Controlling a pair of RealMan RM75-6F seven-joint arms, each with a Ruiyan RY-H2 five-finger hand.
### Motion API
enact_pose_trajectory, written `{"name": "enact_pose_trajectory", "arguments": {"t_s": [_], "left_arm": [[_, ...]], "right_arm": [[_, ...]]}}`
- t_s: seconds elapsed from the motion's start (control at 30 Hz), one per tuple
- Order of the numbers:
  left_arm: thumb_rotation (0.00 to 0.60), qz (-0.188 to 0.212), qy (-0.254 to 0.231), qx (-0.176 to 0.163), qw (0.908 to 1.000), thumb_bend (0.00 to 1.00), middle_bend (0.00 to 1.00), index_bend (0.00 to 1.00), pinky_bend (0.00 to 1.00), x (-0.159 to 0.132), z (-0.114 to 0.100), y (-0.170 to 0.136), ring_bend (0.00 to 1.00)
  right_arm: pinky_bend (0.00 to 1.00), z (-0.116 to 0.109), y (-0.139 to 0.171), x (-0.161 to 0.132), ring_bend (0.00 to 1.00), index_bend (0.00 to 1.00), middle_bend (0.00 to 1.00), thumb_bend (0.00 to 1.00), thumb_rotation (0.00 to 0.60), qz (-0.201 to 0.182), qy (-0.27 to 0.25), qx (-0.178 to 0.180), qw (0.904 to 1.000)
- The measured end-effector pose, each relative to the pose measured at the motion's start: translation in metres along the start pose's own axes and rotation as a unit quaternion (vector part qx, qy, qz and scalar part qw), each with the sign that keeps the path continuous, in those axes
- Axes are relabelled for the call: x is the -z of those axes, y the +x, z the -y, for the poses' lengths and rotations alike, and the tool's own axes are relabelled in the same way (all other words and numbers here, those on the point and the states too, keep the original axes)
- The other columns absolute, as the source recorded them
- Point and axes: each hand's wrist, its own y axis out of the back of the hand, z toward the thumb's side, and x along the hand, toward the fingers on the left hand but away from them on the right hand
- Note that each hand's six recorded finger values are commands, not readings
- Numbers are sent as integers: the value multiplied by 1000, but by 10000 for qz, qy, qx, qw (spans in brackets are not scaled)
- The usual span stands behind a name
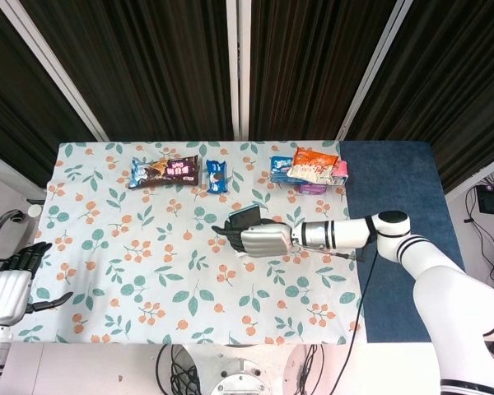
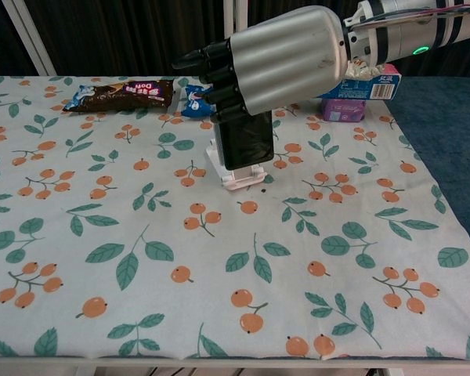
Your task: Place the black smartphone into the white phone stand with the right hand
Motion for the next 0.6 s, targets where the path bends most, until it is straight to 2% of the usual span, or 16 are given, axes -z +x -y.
{"name": "enact_pose_trajectory", "arguments": {"t_s": [0.17,0.4,0.6], "left_arm": [[331,-27,-16,-2,10000,6,112,118,222,3,0,-1,129],[330,-75,-17,-5,10000,7,112,118,223,7,0,-3,129],[333,-113,-36,-34,9999,7,112,118,223,10,-1,-4,129]], "right_arm": [[0,2,-4,-6,236,485,240,218,600,-90,2,-31,10000],[0,3,-8,-4,235,485,241,220,600,27,-37,-55,10000],[0,4,-9,-8,235,485,240,221,600,-22,-32,-83,10000]]}}
